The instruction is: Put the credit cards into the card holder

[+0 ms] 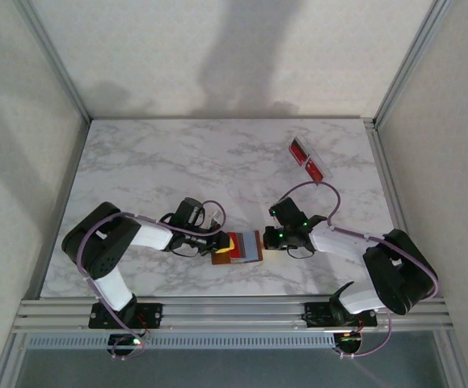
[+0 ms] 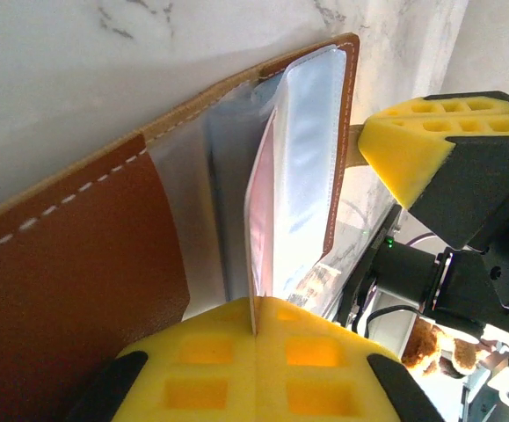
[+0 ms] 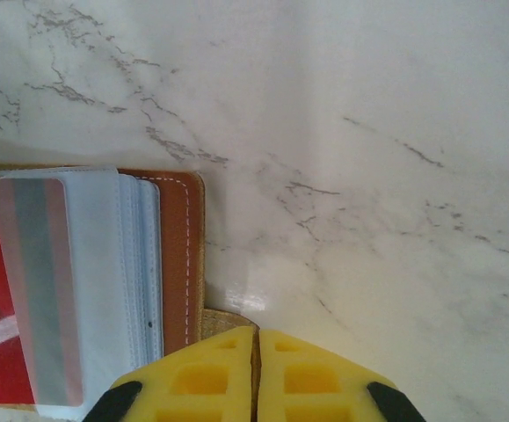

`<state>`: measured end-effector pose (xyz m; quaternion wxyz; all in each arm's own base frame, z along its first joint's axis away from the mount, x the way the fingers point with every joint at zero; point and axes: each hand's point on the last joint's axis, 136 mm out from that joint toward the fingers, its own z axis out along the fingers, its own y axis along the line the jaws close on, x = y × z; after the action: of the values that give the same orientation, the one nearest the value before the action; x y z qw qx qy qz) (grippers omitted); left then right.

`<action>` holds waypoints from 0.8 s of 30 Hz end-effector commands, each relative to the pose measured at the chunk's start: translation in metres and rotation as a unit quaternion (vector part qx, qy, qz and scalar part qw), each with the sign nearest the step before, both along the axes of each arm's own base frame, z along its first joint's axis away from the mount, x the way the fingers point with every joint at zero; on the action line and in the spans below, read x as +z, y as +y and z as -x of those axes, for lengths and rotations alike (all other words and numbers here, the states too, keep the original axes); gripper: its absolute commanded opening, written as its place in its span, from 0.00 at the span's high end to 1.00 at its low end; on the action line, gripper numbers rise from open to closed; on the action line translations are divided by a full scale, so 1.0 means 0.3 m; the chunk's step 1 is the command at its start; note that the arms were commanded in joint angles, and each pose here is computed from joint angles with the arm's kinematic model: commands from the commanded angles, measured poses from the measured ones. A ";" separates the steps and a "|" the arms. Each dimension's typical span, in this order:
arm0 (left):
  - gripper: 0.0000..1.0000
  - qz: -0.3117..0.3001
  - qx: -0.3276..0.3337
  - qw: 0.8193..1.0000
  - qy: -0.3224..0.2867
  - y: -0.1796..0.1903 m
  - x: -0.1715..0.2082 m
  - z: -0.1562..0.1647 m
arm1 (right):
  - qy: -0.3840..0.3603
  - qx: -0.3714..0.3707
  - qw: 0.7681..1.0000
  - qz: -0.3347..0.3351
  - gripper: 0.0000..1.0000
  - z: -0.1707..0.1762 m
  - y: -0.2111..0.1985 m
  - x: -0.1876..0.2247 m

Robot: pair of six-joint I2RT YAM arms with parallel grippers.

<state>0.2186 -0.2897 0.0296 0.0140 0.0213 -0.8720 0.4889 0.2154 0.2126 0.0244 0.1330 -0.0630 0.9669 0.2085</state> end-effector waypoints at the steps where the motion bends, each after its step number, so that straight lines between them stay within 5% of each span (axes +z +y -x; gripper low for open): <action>1: 1.00 -0.030 0.031 0.999 -0.001 0.032 -0.044 -0.032 | 0.016 0.002 1.000 0.000 1.00 0.037 -0.003 -0.017; 13: 1.00 -0.011 0.000 1.000 0.009 -0.018 -0.036 0.005 | 0.026 0.015 0.999 -0.038 1.00 0.052 0.053 -0.002; 19: 0.86 -0.061 0.000 0.998 0.001 0.011 -0.061 -0.005 | 0.015 0.006 1.000 -0.023 0.99 0.047 0.042 0.001; 24: 0.69 -0.114 0.011 0.993 -0.021 0.059 -0.046 -0.033 | -0.023 -0.008 1.000 0.019 0.81 0.029 -0.003 0.038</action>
<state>0.2283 -0.2929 0.0303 -0.0022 0.0091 -0.8901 0.4557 0.2044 0.2197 0.0265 0.1327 -0.0676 0.9656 0.2133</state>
